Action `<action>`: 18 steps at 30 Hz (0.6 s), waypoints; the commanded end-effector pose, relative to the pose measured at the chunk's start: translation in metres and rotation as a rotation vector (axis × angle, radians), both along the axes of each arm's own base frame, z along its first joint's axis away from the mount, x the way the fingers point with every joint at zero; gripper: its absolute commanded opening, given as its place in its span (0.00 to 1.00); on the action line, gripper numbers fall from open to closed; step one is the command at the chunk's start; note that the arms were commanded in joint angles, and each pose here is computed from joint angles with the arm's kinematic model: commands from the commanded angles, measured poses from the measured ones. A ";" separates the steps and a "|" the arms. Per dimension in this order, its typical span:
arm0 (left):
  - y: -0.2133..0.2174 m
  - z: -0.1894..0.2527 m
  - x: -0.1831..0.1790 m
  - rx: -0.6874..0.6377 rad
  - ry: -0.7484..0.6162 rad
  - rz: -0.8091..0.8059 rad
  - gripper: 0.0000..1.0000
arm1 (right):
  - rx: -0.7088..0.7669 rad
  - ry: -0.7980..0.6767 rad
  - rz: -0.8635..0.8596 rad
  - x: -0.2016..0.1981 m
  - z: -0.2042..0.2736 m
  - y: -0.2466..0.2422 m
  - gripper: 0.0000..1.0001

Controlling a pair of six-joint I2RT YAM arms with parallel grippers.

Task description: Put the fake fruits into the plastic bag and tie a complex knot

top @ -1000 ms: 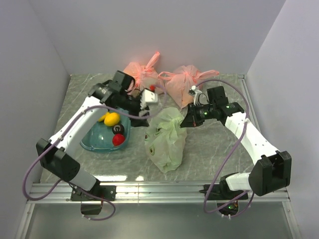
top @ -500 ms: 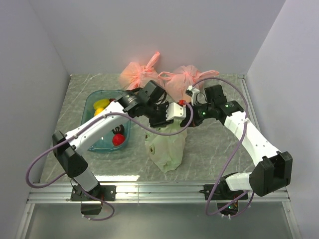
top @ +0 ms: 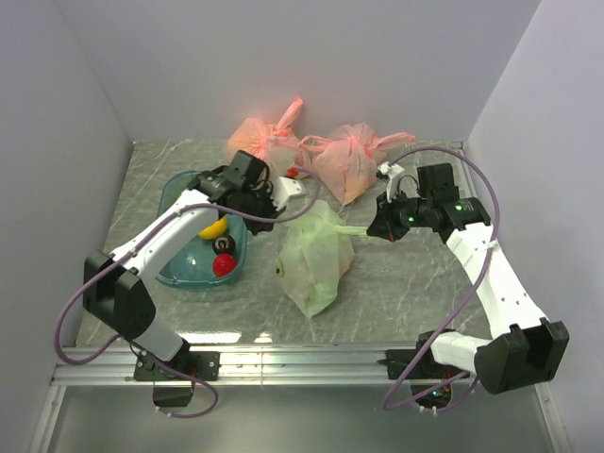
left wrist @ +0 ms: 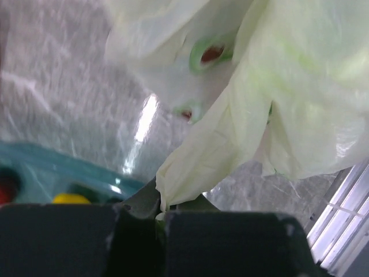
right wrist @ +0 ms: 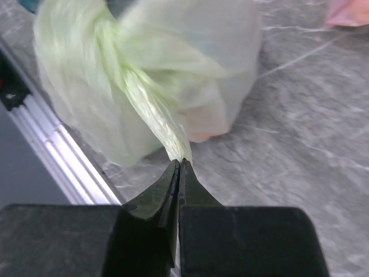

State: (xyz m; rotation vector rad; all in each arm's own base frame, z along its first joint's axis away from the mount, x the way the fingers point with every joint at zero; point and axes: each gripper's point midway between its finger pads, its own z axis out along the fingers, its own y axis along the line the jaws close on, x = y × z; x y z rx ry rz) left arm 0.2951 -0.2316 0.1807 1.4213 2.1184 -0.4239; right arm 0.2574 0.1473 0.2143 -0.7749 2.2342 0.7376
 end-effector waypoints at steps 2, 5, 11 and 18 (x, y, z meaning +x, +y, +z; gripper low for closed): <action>0.046 0.016 0.010 -0.029 -0.043 0.176 0.00 | -0.199 -0.087 -0.075 0.002 -0.012 -0.052 0.00; 0.061 -0.002 0.009 -0.005 -0.031 0.195 0.00 | -0.293 -0.066 -0.095 -0.001 -0.039 -0.075 0.00; 0.084 -0.047 0.013 0.009 0.030 0.218 0.00 | -0.398 -0.037 -0.139 -0.005 -0.086 -0.108 0.00; 0.090 -0.078 0.020 0.034 0.052 0.208 0.00 | -0.463 -0.020 -0.178 -0.005 -0.104 -0.139 0.00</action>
